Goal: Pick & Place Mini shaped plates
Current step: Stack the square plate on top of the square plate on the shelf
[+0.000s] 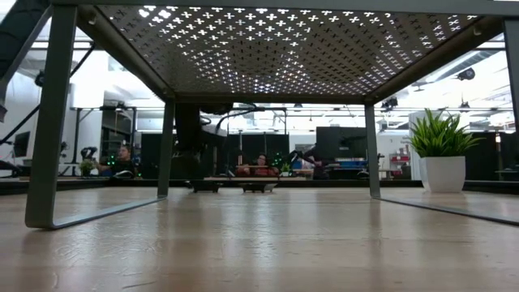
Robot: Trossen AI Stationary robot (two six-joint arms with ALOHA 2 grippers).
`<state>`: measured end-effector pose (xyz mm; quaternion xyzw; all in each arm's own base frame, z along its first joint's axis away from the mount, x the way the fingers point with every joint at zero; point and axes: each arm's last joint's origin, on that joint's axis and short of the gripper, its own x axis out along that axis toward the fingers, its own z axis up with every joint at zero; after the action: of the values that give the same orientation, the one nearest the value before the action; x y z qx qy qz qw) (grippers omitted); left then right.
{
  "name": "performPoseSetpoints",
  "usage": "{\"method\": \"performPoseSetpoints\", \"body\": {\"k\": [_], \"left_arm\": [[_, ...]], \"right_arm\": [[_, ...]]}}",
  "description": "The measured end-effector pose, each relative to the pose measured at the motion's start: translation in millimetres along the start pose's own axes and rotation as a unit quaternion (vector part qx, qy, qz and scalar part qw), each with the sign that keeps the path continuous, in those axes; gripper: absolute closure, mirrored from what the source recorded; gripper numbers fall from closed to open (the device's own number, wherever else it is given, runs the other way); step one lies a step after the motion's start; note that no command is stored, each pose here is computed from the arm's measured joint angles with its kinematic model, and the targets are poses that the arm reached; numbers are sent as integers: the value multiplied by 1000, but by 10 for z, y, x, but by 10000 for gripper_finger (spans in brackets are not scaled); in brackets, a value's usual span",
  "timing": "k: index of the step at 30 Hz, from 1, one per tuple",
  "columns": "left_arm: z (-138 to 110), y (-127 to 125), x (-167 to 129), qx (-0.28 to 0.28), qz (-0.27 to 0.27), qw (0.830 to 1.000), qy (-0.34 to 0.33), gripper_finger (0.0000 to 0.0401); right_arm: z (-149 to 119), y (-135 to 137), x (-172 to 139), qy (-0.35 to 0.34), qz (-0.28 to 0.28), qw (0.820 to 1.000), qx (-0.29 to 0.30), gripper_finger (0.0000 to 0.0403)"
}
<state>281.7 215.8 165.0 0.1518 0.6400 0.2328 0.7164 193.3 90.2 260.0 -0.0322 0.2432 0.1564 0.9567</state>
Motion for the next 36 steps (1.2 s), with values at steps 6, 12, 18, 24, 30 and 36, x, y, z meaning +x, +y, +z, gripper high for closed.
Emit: {"method": "performPoseSetpoints", "body": {"k": [6,12,18,24,30,36], "left_arm": [[-5,-16,87,9,12,1000,18,279],[7,11,129,6,23,1000,12,279],[-3,26,136,4,20,1000,11,308],[-30,51,151,-2,18,1000,16,386],[-43,60,146,-11,13,1000,17,400],[-104,41,50,-5,-1,999,41,401]], "right_arm": [[-1,0,0,0,0,1000,0,394],[0,-1,0,0,0,1000,-3,394],[0,-9,0,-1,-14,1000,-6,394],[2,-15,0,-2,-25,1000,-9,394],[5,-28,1,-3,-29,999,-14,394],[8,-29,-1,-5,-29,999,-15,394]]}}
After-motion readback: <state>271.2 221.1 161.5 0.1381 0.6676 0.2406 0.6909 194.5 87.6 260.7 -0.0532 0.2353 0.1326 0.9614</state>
